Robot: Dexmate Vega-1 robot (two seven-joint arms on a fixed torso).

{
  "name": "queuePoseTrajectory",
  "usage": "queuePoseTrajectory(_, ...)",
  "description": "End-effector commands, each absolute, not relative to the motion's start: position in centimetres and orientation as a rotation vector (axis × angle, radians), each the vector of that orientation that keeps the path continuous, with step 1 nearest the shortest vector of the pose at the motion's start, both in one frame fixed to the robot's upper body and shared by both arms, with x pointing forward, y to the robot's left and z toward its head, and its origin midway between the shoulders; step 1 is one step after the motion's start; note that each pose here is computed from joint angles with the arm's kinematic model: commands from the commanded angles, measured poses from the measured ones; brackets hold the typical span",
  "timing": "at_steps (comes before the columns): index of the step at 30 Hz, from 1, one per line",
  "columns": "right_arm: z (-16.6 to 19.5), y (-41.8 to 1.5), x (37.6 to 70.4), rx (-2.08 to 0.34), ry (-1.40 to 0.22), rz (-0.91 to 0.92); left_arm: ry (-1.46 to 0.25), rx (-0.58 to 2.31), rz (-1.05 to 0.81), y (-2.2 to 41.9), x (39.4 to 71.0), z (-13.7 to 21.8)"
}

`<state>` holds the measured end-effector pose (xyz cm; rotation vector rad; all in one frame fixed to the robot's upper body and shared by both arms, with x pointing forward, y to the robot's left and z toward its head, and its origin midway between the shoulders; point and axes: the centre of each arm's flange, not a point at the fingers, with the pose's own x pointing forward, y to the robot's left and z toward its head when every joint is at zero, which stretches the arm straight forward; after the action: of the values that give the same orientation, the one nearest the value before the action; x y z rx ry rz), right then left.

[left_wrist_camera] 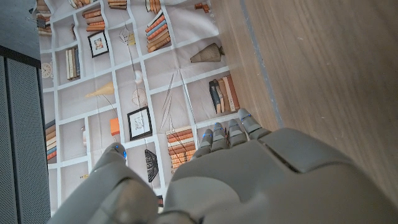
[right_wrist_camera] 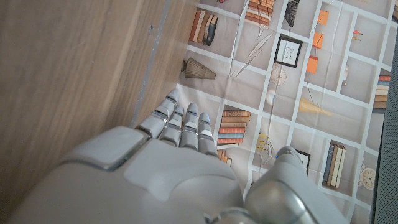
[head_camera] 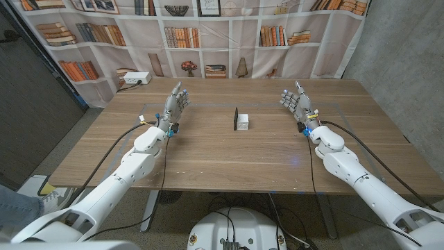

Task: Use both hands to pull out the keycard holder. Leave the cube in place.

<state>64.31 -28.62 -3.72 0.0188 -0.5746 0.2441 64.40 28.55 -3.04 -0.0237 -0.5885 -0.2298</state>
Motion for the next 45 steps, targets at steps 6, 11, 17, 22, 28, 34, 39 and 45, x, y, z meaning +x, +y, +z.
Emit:
queuePoseTrajectory(6,-4.0,-28.0,63.1,-0.003,-0.577,0.259,-0.599,0.032,-0.266,27.8,63.4,-2.6)
queuePoseTrajectory(11,-4.5,-28.2,63.2,0.013,-0.591,0.251,-0.6,0.071,-0.27,27.6,63.3,-1.8)
queuePoseTrajectory(17,-4.9,-28.6,63.6,0.032,-0.593,0.254,-0.628,0.105,-0.241,27.3,62.6,-0.7)
queuePoseTrajectory(22,-4.6,-28.9,63.6,0.026,-0.617,0.247,-0.649,0.16,-0.235,27.1,62.3,0.3)
queuePoseTrajectory(28,-4.2,-29.3,63.5,0.029,-0.626,0.238,-0.675,0.187,-0.218,26.8,62.1,1.1)
queuePoseTrajectory(34,-4.3,-29.4,63.4,0.038,-0.635,0.227,-0.679,0.272,-0.188,27.0,61.8,2.0)
queuePoseTrajectory(39,-4.6,-29.3,63.2,0.04,-0.632,0.22,-0.711,0.304,-0.18,27.1,61.6,2.3)
queuePoseTrajectory(45,-4.9,-29.1,63.0,0.043,-0.627,0.211,-0.75,0.336,-0.197,27.1,61.6,2.5)
